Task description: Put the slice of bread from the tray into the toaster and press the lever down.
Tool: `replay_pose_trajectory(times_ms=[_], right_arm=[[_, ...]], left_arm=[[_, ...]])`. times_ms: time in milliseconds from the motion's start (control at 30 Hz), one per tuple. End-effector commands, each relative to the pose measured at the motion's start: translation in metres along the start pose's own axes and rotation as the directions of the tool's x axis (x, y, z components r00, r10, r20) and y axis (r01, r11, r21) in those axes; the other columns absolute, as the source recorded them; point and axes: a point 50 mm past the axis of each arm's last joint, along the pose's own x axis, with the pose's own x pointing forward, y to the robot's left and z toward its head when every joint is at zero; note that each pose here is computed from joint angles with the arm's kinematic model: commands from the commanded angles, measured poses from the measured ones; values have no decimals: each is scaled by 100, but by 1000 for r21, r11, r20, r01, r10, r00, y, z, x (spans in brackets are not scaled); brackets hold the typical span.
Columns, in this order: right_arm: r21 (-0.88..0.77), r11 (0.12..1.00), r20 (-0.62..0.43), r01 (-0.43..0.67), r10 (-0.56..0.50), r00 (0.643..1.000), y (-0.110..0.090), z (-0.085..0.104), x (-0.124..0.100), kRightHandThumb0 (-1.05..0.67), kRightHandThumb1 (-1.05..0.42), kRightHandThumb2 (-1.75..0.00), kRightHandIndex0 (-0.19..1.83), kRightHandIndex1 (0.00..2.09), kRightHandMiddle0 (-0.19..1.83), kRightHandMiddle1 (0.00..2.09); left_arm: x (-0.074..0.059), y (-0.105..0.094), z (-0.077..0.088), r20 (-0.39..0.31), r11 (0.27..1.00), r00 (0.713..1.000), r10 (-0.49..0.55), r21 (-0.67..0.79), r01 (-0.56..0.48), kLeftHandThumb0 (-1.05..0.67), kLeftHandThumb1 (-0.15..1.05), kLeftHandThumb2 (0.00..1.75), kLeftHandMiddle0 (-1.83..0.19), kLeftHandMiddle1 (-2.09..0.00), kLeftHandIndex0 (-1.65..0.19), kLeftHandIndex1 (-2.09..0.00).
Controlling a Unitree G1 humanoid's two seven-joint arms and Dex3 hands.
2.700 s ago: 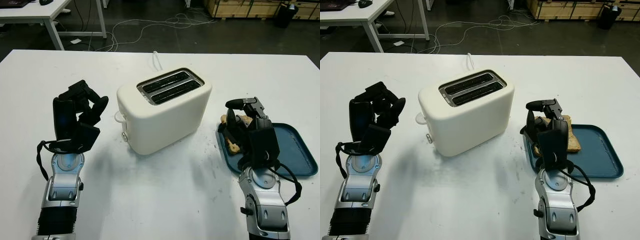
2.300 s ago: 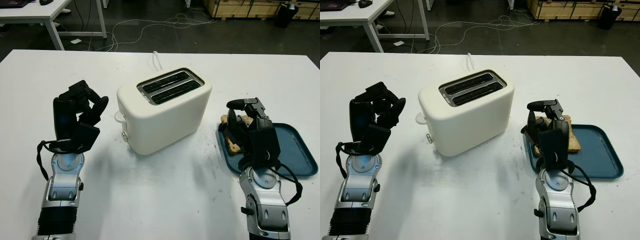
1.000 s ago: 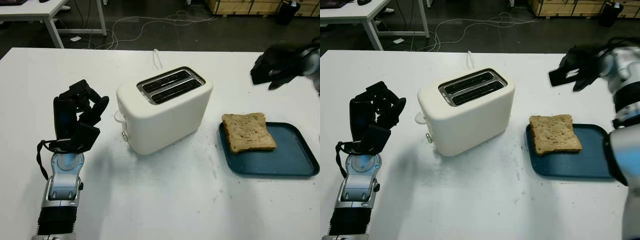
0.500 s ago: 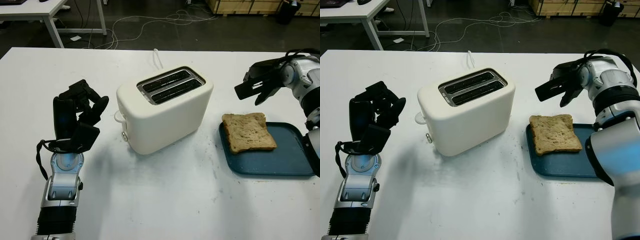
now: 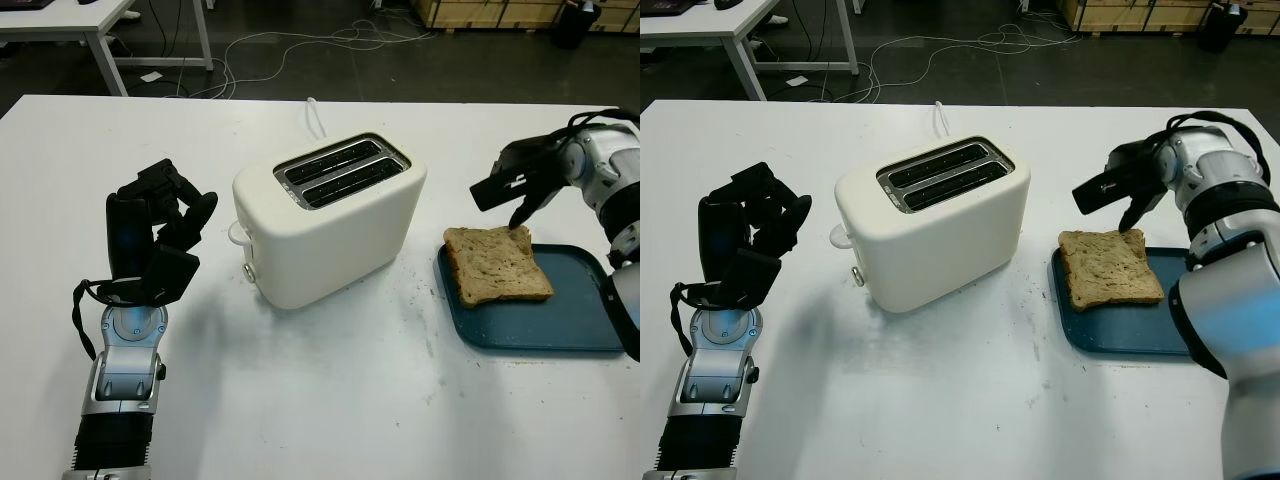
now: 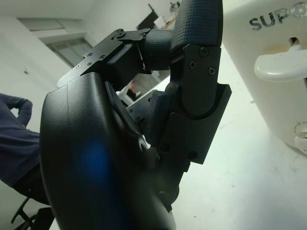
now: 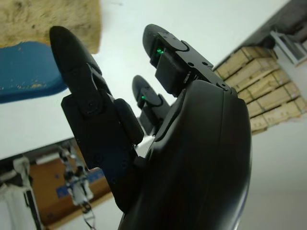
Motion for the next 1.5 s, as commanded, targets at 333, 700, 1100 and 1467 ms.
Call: replay_pose_trajectory(times_ms=[333,700,1100,1467], right_arm=[[35,997,-1,-76,76,997,18,-1,5,-104,-67,0,39,138,91,6],[15,996,8,-88,88,996,28,2,10,-102,-65,0,20,107,93,15],[8,996,0,-85,85,996,34,1,12,-97,-67,0,26,146,60,46],[-138,990,73,34,-24,997,36,11,14,-80,-82,-1,42,154,76,62]], left_arm=[[1,3,2,23,1000,1000,5,2,-5,-77,92,40,-130,-167,-105,-172],[0,3,2,19,1000,1000,10,-2,-10,-77,92,40,-130,-168,-105,-175],[-1,2,1,18,1000,1000,3,-6,-3,-77,92,40,-130,-168,-104,-174],[-1,3,1,24,1000,1000,-1,-8,1,-78,92,39,-130,-166,-105,-173]])
